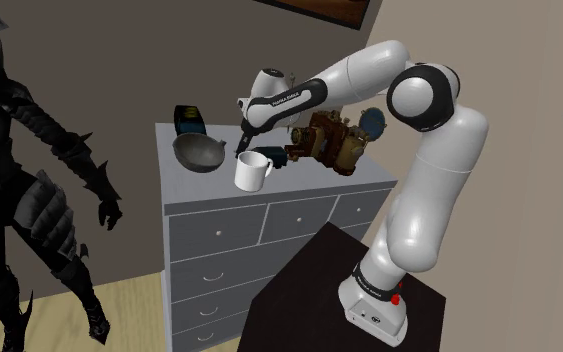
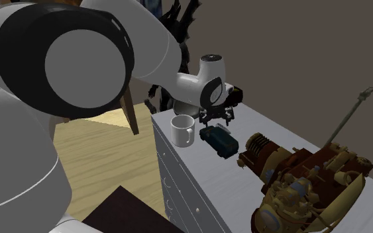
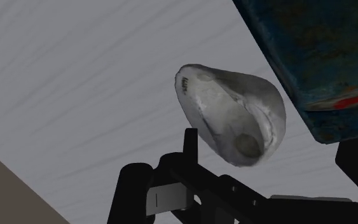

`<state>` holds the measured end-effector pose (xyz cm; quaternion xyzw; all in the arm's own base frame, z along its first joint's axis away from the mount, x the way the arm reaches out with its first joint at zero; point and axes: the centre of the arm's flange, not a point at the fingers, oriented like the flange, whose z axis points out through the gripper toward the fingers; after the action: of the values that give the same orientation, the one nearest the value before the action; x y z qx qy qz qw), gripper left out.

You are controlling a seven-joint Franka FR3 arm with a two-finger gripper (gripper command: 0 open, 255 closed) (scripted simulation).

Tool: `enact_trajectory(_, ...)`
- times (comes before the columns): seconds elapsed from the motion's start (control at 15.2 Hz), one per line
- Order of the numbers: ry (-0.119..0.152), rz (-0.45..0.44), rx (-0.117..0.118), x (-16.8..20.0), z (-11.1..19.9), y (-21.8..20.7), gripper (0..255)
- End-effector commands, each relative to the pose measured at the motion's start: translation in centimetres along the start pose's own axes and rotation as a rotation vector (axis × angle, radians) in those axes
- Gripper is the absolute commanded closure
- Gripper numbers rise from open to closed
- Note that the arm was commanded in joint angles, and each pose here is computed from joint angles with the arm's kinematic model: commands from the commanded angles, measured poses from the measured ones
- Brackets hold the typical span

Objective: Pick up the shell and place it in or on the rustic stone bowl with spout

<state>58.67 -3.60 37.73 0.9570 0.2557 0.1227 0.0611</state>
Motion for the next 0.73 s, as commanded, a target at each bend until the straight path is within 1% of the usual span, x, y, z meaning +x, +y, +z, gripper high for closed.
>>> enact_trajectory(0.0,0.000,0.000,0.000,-0.01,0.01,0.00,0)
enact_trajectory(0.13,0.000,0.000,0.000,-0.01,0.01,0.00,0)
enact_trajectory(0.2,0.000,0.000,0.000,-0.01,0.01,0.00,255)
enact_trajectory(0.66,0.000,0.000,0.000,0.00,0.00,0.00,255)
